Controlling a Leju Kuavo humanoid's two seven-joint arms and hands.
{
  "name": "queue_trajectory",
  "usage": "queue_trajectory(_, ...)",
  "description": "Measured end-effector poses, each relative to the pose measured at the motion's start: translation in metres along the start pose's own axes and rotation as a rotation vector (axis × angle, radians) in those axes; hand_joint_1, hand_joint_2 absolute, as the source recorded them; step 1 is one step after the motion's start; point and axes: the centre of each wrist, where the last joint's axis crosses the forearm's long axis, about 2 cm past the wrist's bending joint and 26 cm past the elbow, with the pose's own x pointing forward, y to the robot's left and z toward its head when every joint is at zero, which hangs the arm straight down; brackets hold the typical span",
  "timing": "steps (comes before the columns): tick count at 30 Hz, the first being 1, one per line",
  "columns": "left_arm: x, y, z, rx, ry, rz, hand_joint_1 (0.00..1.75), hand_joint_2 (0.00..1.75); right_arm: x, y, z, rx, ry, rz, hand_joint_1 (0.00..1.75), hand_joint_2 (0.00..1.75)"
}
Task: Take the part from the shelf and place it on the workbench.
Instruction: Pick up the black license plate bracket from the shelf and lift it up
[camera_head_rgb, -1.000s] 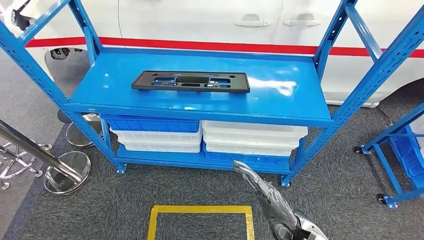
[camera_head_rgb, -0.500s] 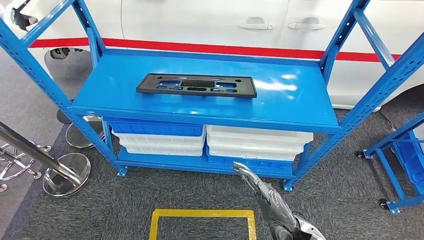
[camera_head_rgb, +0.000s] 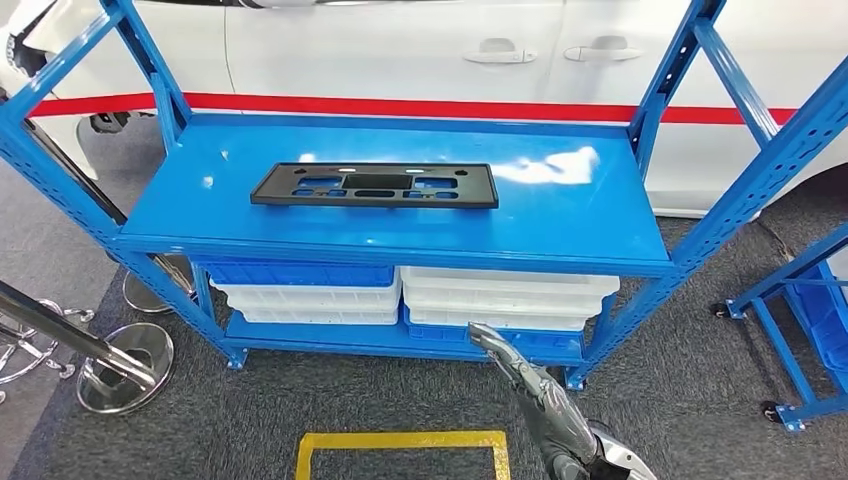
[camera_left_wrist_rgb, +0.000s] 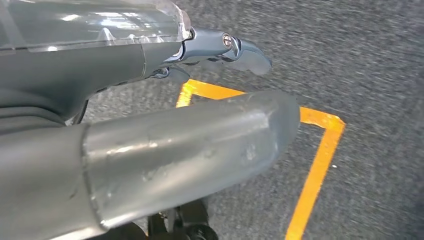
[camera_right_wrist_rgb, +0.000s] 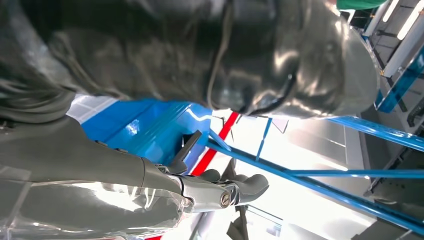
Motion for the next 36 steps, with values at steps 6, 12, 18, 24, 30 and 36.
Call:
queue_trajectory(6,0.0002,0.0005,-0.0001,0.001,-0.003,0.0,0.0,0.0,0.0004,-0.0004,-0.0003,-0.002,-0.001,0.003,0.0,0.0)
queue_trajectory(12,-0.0005,0.0007,0.0002,0.001,-0.003,-0.001,0.0,0.0,0.0005,-0.0001,0.0008,-0.005,0.002,0.003,0.0,0.0)
queue_trajectory(18,0.001,-0.0009,-0.0005,-0.002,-0.007,0.0,0.0,0.0,0.0,0.0,0.0016,-0.004,0.006,0.003,0.0,0.0)
queue_trajectory(24,0.0027,-0.0033,-0.0013,-0.003,-0.011,0.001,0.0,0.0,0.0001,-0.001,-0.0001,-0.003,0.001,0.007,0.0,0.0)
queue_trajectory(30,0.0014,-0.0024,-0.0006,-0.001,-0.008,-0.001,0.0,0.0,0.0,-0.0012,-0.0003,-0.002,0.001,0.008,0.0,0.0)
queue_trajectory(36,0.0018,-0.0016,-0.0009,-0.001,-0.014,-0.012,0.0,0.0,-0.0006,-0.0027,-0.0035,0.01,0.01,0.011,0.0,0.0)
